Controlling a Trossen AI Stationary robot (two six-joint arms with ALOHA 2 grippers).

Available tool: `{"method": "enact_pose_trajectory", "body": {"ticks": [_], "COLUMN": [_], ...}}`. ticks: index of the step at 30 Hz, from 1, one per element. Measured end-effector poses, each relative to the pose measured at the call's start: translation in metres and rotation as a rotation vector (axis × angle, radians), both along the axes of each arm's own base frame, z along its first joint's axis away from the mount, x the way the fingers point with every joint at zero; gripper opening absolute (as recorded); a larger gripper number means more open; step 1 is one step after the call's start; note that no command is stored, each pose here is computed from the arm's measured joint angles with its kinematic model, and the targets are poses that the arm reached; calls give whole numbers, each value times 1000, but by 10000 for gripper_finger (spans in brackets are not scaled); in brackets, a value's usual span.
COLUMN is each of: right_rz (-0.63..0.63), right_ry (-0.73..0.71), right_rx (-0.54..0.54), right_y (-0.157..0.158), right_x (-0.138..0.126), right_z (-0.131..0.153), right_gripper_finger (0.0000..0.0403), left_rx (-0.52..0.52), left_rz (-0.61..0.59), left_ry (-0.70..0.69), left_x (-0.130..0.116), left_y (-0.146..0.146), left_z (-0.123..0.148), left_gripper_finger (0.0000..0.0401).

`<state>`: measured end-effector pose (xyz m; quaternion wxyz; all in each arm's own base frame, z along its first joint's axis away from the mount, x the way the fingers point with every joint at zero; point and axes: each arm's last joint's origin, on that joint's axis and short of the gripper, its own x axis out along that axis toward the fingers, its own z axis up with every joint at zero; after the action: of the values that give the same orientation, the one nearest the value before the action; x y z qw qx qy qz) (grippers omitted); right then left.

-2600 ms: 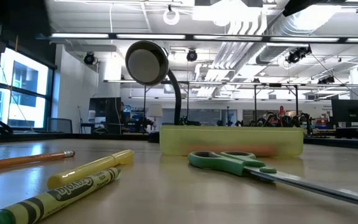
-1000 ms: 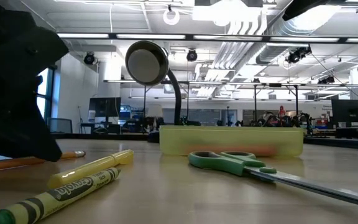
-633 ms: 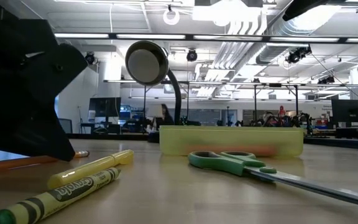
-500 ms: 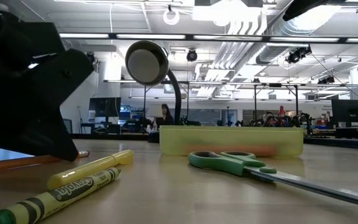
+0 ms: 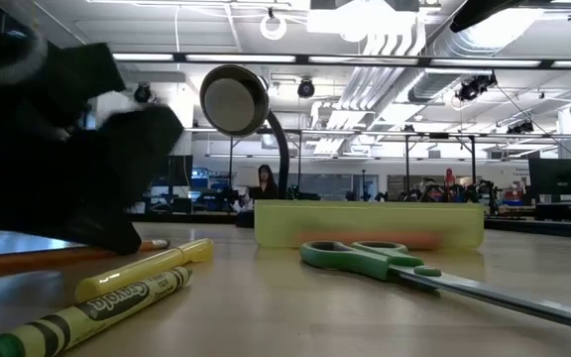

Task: Pick & place school supplies into a supply box
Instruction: Put the yellow pencil into the yellow supply box

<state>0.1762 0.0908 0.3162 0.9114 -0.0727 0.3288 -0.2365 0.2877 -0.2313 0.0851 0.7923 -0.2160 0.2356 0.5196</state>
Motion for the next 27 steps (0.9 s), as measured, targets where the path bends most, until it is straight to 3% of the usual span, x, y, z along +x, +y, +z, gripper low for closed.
{"method": "enact_pose_trajectory", "body": {"ticks": [6, 12, 18, 23, 25, 27], "right_rz": [-13, -12, -5, 20, 27, 27], "right_ry": [-15, -13, -4, 37, 47, 55], "right_rx": [-23, -21, -11, 36, 46, 41], "right_y": [-1, -1, 0, 1, 1, 0], "right_x": [0, 0, 0, -1, -2, -2], "right_z": [1, 1, 0, -2, -2, -3], "right_gripper_finger": [114, 114, 114, 114, 114, 114], "left_rx": [59, 132, 80, 65, 55, 100], "left_rz": [-10, -98, -228, -254, -235, -295], "left_ry": [65, 111, 250, 410, 369, 321], "left_x": [27, 63, 95, 92, 85, 70], "left_y": [3, 11, 29, 41, 38, 31], "left_z": [37, 89, 137, 150, 164, 187], "left_gripper_finger": [10, 9, 10, 30, 33, 32]}}
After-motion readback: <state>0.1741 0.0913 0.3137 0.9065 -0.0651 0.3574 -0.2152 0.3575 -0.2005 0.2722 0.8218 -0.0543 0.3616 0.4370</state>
